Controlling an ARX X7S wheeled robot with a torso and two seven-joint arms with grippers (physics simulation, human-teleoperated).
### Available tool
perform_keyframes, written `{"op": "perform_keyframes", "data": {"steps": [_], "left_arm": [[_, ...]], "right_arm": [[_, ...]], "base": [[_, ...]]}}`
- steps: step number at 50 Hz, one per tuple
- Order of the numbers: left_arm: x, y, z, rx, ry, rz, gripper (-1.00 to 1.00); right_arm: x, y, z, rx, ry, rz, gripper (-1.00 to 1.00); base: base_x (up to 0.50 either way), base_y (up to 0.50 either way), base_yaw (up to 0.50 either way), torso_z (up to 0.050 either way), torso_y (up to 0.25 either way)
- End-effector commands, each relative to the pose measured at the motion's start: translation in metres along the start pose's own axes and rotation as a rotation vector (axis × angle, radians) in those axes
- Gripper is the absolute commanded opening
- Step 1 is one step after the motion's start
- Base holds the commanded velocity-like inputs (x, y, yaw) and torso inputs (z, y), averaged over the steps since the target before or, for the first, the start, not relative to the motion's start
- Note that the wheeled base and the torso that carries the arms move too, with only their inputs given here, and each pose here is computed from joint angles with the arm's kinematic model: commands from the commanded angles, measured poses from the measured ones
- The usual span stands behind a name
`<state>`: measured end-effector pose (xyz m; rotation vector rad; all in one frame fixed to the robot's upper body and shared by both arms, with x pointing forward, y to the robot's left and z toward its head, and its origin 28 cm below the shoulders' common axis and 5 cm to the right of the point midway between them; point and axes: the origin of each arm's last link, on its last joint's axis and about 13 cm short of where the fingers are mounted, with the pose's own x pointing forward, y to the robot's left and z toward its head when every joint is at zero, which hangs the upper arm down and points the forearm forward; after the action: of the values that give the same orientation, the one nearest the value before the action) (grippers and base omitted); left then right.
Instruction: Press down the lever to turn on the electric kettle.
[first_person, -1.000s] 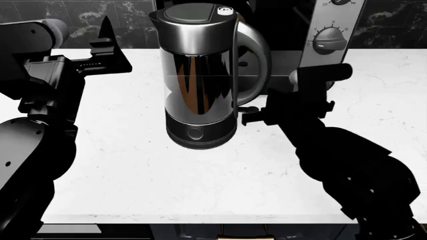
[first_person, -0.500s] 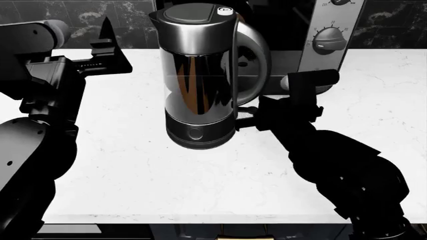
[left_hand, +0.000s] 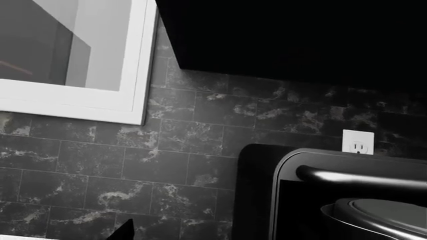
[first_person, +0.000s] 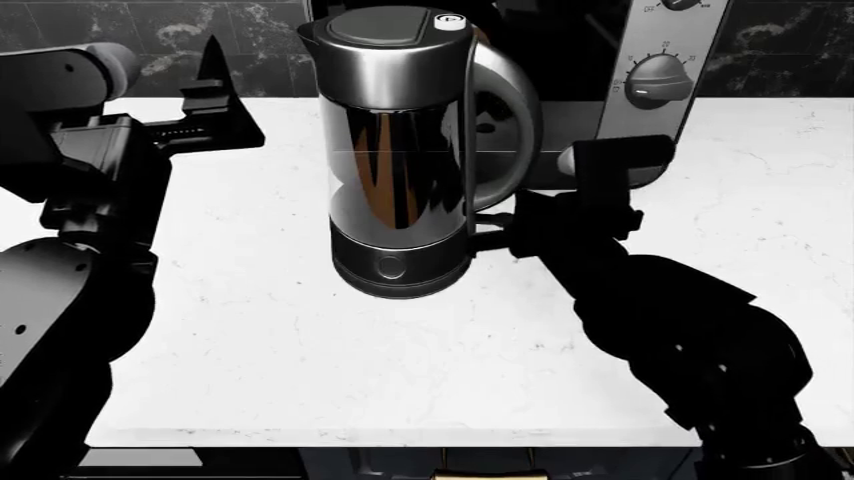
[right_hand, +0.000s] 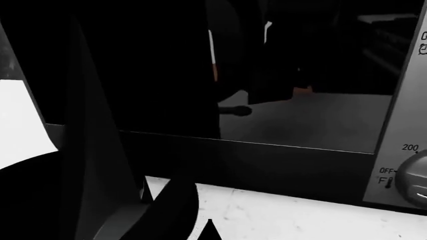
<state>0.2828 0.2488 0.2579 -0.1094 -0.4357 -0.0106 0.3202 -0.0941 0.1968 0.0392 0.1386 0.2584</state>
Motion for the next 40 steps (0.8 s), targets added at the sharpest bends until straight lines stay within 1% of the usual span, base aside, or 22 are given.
{"op": "perform_keyframes", "data": {"steps": [1,21,31,40], "left_arm": [[0.001,-0.001,-0.001,-0.001,-0.001,0.000,1.00],[0.001,0.000,-0.001,0.000,0.000,-0.001,1.00],[0.001,0.000,-0.003,-0.001,0.004,-0.002,1.00],[0.001,0.000,-0.002,-0.001,0.005,-0.003,1.00]], "right_arm": [[0.002,0.000,-0.003,-0.012,0.024,0.001,-1.00],[-0.001,0.004,-0.026,-0.058,0.142,0.038,-1.00],[-0.001,0.004,-0.031,-0.065,0.163,0.040,-1.00],[-0.001,0.004,-0.029,-0.059,0.154,0.034,-1.00]], "base": [[0.00,0.00,0.00,0.000,0.000],[0.00,0.00,0.00,0.000,0.000],[0.00,0.00,0.00,0.000,0.000],[0.00,0.00,0.00,0.000,0.000]]}}
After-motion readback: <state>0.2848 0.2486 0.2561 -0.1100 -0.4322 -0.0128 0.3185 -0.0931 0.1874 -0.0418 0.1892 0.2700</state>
